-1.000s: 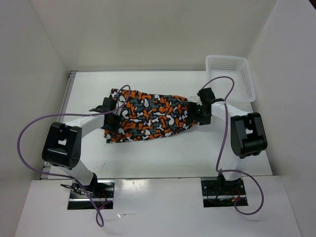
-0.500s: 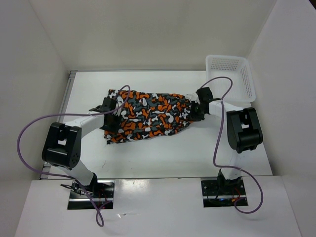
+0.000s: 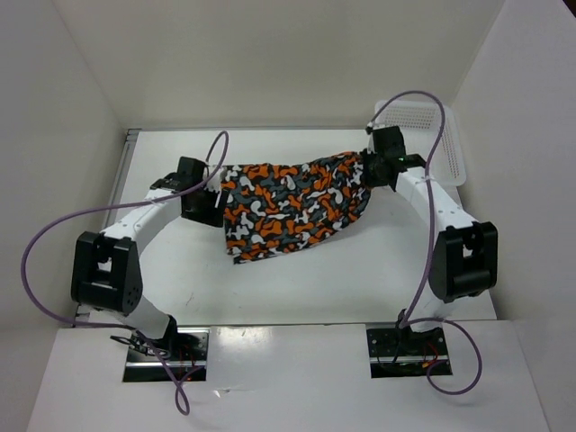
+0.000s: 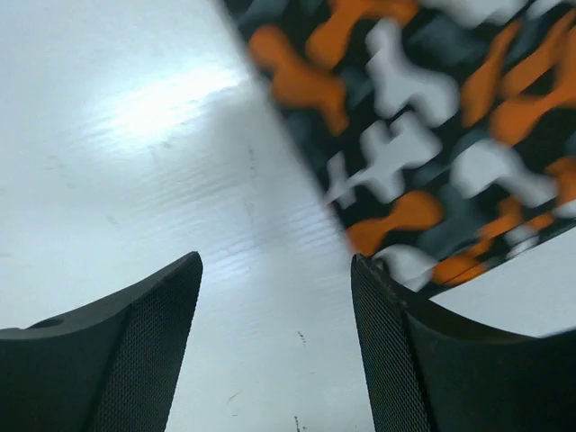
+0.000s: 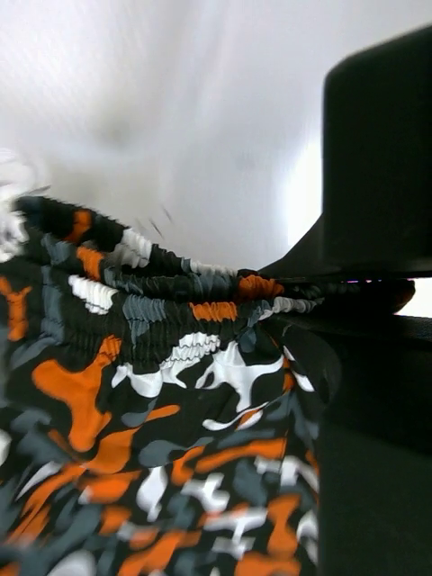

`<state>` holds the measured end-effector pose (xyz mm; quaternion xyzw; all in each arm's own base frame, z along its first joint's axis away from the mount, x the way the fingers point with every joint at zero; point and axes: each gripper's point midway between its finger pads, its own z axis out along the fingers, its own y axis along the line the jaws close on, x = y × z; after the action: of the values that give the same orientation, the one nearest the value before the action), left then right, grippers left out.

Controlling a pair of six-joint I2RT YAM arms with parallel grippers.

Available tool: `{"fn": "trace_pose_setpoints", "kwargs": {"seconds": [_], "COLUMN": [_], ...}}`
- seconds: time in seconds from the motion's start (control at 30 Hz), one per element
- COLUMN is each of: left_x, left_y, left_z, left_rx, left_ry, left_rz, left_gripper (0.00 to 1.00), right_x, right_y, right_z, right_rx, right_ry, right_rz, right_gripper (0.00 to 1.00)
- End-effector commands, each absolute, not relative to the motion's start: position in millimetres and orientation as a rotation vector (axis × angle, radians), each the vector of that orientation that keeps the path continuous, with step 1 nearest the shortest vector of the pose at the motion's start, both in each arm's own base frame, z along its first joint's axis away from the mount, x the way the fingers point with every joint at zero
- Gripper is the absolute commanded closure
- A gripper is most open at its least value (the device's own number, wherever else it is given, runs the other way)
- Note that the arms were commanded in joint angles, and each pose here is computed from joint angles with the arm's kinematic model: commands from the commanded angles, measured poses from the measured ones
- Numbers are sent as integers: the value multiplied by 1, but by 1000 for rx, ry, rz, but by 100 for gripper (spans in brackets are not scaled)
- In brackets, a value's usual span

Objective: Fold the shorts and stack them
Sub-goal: Fold the shorts

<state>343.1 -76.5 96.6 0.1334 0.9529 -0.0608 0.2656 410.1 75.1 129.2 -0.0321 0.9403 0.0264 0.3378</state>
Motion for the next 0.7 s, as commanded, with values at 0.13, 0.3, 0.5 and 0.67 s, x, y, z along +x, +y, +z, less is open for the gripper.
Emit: {"fn": "trace_pose_setpoints", "kwargs": {"seconds": [0.13,0.3,0.5,0.67], "left_x": [359,365,373,371], "left_y": [-117,-155,-166,-159], "left_z": [64,50,51,47], "left_rx": [476,583,603,592], "left_ry": [2615,2605,2581,2588], "left_rz": [-298,-379,-405,-355], "left_gripper": [22,22,22,22], "right_x": [436,421,406,395], "right_y": [107,205,269,305], "right_z": [267,222,169,128], "right_rx": [-335,-620,-804,-977], "right_ry": [2053,2071,2106,2124], "right_rz": [-166,-77,8,64], "right_gripper": [100,100,100,99]}}
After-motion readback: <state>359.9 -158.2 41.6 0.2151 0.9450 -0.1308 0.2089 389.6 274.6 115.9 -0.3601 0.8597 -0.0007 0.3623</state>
